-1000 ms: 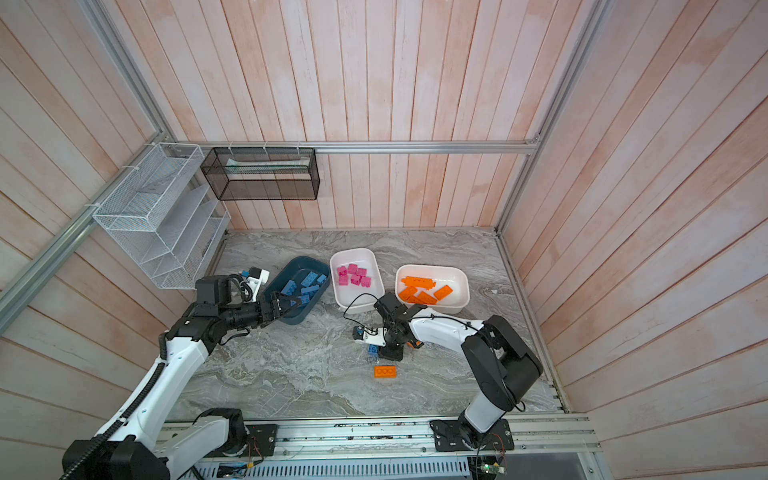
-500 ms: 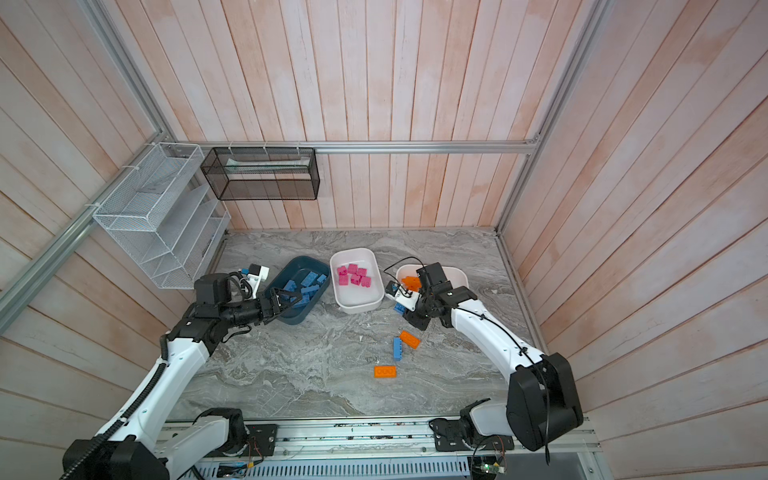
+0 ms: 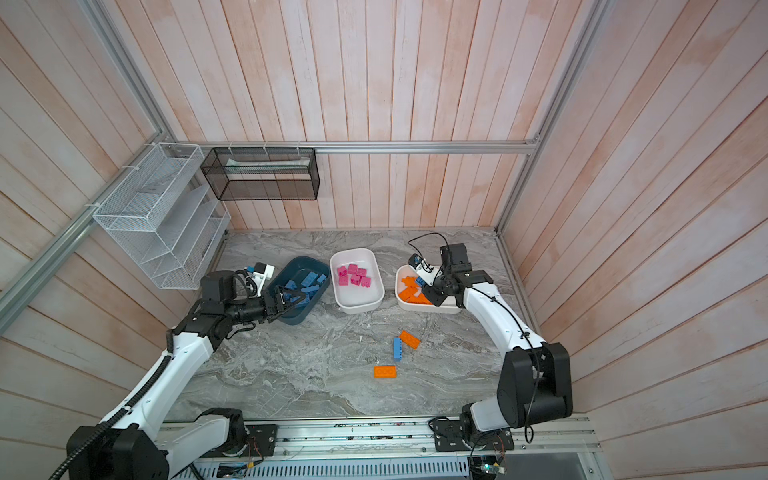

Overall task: Sort the legos into containers by color
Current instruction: 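Carry the blue brick with the right gripper over to the teal tub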

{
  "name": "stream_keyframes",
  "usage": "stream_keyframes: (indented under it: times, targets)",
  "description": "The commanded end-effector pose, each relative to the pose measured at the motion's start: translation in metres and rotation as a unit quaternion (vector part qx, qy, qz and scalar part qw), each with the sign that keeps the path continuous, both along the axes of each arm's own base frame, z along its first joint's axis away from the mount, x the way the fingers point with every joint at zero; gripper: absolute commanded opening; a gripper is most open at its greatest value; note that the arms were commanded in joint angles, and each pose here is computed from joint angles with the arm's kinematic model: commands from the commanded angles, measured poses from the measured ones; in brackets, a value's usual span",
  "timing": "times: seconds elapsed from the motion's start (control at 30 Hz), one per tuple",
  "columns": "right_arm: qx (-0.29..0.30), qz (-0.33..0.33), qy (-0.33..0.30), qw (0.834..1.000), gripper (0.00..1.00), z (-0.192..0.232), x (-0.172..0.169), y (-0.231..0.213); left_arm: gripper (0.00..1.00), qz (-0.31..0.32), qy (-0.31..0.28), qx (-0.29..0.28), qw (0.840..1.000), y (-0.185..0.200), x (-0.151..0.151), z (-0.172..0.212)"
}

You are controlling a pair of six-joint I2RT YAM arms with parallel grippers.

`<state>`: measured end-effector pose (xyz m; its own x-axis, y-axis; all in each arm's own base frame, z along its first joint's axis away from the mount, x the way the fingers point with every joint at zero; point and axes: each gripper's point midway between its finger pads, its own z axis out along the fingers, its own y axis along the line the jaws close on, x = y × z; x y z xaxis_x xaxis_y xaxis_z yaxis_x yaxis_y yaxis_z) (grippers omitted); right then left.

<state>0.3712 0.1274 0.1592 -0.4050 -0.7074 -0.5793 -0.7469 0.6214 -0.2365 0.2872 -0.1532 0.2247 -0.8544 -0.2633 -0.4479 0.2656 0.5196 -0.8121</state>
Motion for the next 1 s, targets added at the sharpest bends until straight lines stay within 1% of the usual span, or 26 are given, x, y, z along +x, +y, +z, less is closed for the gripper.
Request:
stream_keyframes:
  times: [0.0,0.17,0.3,0.4,0.5,0.6,0.7,0.8,0.97]
  targets:
    - [0.064,0.063,-0.015,0.996,0.21,0.019,0.001,0.056,1.00,0.008,-0.020,0.019,1.000,0.005,0.005,0.010]
    - [0.135,0.130,-0.006,0.982,0.20,0.032,-0.005,0.136,1.00,0.040,-0.015,0.050,0.998,0.026,0.004,0.009]
    - [0.195,0.180,0.006,0.964,0.20,0.041,-0.012,0.203,1.00,0.056,-0.002,0.056,0.997,0.035,-0.003,0.002]
    - [0.226,0.204,0.012,0.952,0.20,0.043,-0.012,0.246,1.00,0.074,0.007,0.060,0.995,0.040,-0.008,-0.004]
    - [0.245,0.218,0.018,0.944,0.20,0.038,-0.007,0.282,1.00,0.097,0.015,0.062,0.993,0.048,-0.011,-0.009]
    - [0.258,0.216,0.028,0.941,0.19,0.028,0.004,0.310,1.00,0.110,0.018,0.064,0.992,0.053,-0.015,-0.013]
    - [0.256,0.211,0.030,0.943,0.19,0.014,0.015,0.336,1.00,0.120,0.020,0.066,0.990,0.058,-0.019,-0.016]
    - [0.250,0.197,0.026,0.948,0.19,-0.001,0.028,0.357,1.00,0.123,0.023,0.065,0.990,0.059,-0.022,-0.019]
    - [0.236,0.167,0.018,0.957,0.19,-0.024,0.053,0.376,1.00,0.125,0.026,0.064,0.990,0.060,-0.024,-0.022]
